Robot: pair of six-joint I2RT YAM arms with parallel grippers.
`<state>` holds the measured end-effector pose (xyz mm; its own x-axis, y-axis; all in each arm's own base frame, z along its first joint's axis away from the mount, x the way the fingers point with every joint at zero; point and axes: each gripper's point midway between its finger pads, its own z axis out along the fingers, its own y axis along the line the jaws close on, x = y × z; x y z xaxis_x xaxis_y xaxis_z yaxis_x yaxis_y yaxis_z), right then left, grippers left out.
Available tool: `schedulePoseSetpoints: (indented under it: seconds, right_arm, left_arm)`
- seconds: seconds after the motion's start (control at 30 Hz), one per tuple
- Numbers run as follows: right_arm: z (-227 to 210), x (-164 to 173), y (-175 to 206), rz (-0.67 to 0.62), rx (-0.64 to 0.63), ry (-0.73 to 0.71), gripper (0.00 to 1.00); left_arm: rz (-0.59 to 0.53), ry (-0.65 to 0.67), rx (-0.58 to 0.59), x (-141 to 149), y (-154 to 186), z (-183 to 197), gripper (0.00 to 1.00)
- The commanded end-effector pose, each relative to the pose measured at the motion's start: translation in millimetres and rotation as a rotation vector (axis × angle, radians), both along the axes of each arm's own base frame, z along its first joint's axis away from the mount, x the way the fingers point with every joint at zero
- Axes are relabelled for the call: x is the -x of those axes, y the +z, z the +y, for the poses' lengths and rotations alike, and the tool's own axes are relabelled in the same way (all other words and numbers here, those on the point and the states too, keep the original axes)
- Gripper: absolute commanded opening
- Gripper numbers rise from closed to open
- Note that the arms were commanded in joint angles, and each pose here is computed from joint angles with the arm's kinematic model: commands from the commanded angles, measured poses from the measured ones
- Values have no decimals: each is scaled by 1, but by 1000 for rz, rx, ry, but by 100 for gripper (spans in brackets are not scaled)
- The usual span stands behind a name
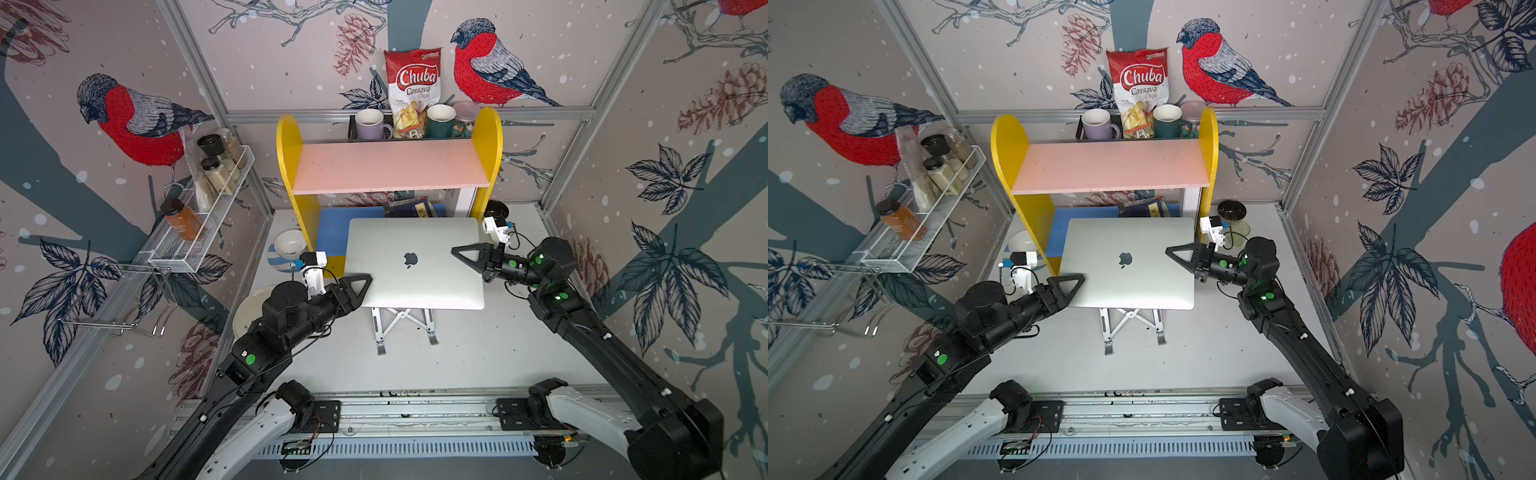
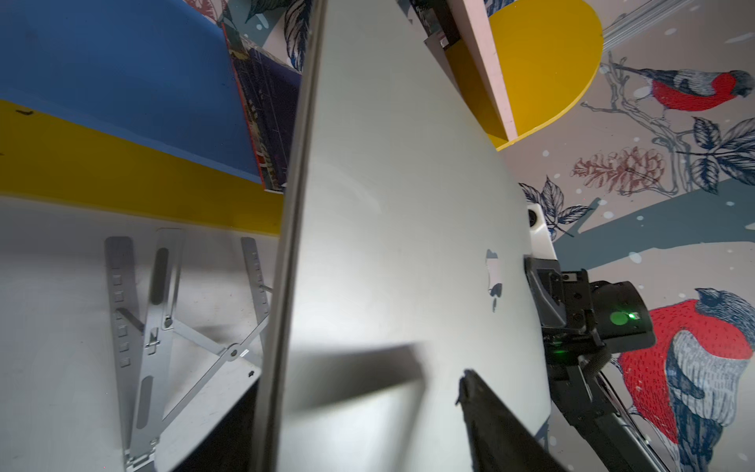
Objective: Close the laptop lid and set it aside
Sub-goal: Pick up the laptop from the computer stand, then place the laptop on the shelf.
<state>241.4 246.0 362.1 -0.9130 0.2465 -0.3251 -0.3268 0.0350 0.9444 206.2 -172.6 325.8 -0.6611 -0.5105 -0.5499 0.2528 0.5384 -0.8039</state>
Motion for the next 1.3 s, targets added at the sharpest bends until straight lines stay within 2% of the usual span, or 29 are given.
schedulePoseSetpoints:
  seconds: [0.0, 0.23, 0.5, 0.6, 0.97, 1.03, 1.27]
  right_arm:
    - [-1, -3, 28, -74, -58, -8, 0]
    - [-4, -17, 40, -58, -75, 5, 0]
    - [-3, -21, 56, -80, -85, 9, 0]
    - [-1, -22, 63, -87, -85, 12, 0]
    - [13, -39, 88, -84, -63, -9, 0]
    - [17, -51, 86, -51, -50, -23, 5]
    - [28, -81, 90, -3, -16, -77, 7]
  left_arm:
    - [-81, -40, 140, 2, 37, -8, 65]
    - [-98, -87, 243, 1, 64, -17, 49]
    - [-91, -111, 307, -7, 77, -26, 11]
    - [-87, -112, 331, -9, 83, -28, 0]
    - [-32, 21, 368, -29, 89, -15, 0]
    - [-27, 50, 374, -34, 92, -13, 0]
    - [15, 164, 459, -57, 97, -3, 0]
